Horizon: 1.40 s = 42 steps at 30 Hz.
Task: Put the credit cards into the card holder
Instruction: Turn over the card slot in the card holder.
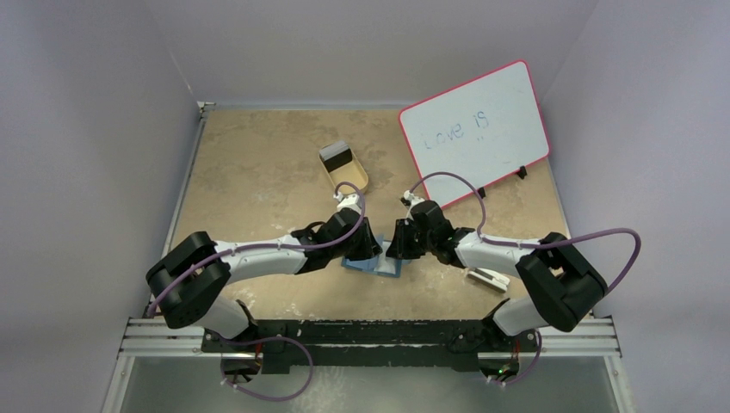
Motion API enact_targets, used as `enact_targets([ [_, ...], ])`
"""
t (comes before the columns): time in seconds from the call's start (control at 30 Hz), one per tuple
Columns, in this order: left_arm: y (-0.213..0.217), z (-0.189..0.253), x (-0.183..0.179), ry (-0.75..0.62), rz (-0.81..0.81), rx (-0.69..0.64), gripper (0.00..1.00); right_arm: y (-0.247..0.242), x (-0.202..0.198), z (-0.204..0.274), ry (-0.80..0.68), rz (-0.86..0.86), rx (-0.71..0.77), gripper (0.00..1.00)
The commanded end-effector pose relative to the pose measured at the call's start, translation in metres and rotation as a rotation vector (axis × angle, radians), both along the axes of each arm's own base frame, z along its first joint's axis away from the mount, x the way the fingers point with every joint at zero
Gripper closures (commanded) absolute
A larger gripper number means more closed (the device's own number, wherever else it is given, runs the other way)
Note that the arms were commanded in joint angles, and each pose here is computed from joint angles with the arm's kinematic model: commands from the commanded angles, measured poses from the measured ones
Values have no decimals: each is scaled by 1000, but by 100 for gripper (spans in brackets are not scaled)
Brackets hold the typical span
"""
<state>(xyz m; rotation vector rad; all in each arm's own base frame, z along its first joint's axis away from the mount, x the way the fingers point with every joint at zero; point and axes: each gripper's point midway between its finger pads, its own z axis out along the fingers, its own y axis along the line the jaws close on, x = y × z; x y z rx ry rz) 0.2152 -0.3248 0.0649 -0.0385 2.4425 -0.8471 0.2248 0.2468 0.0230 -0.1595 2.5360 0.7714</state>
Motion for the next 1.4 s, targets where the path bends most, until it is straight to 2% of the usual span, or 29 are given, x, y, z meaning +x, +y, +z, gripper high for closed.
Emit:
enact_targets([
  [0.0,-5,19,9,-54,10,-15,81,-5,1,1,-15,8,-22,77],
  [0.37,-7,25,10,-63,20,-25,77,-5,0,2,-20,12,-16,77],
  [0.77,-6,32,12,-86,39,-52,76,-5,0,2,-22,18,-19,77],
  [1.37,-10,40,11,-94,41,-99,87,-6,1,11,-41,12,-14,77],
])
